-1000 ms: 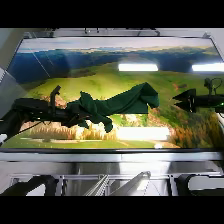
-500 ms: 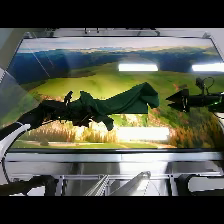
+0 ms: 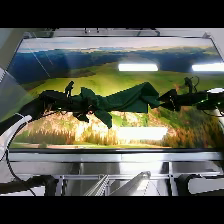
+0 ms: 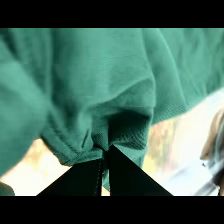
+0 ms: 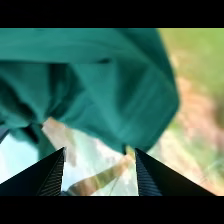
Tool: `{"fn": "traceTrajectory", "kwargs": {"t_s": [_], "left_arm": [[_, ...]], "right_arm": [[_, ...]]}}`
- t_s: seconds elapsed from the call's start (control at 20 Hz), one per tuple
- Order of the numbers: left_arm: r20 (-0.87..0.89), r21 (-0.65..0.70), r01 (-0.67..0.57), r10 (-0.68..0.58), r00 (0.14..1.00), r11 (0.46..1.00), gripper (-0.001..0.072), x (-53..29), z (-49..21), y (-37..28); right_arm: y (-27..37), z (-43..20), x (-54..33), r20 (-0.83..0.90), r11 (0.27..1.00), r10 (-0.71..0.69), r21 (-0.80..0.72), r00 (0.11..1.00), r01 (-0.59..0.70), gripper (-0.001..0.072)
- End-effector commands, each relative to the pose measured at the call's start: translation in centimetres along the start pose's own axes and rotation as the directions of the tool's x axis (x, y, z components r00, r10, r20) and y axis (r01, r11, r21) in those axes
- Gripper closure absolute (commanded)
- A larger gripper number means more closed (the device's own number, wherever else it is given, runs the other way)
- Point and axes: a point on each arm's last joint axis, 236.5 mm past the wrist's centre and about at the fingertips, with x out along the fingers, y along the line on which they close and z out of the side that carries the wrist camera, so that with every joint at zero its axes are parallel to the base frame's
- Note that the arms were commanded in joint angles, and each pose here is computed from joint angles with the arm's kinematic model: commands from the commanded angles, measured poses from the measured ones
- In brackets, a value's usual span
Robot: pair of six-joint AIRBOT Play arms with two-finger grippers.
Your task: Fold the shirts.
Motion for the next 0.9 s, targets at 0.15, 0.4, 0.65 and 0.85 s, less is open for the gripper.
{"fn": "traceTrajectory", "kwargs": {"t_s": [0.15, 0.4, 0.65, 0.85], "left_arm": [[-0.022, 0.007, 0.006, -0.006, 1.000, 1.000, 0.0693, -0.4, -0.2, -0.1], [-0.020, 0.006, 0.006, -0.006, 1.000, 1.000, 0.0693, -0.4, -0.1, -0.1], [-0.007, -0.002, 0.030, -0.030, 1.000, 1.000, 0.0693, -1.9, 0.3, -0.6], [0.100, 0.244, 0.224, -0.254, 0.962, 0.943, 0.0692, -13.5, 1.2, -9.9]], "right_arm": [[-3.6, 0.4, 0.0, 0.013, 0.989, -0.138, 0.063, 0.990, 0.137, 0.0236], [-0.7, 0.1, 3.8, -0.006, 0.998, -0.010, 0.062, 1.000, 0.010, 0.0239], [8.1, 2.7, 2.4, 0.100, 0.931, 0.365, -0.044, 0.926, -0.362, 0.0690], [22.4, 0.8, -13.6, 0.048, 0.534, 0.826, -0.385, 0.561, -0.753, 0.0691]]}}
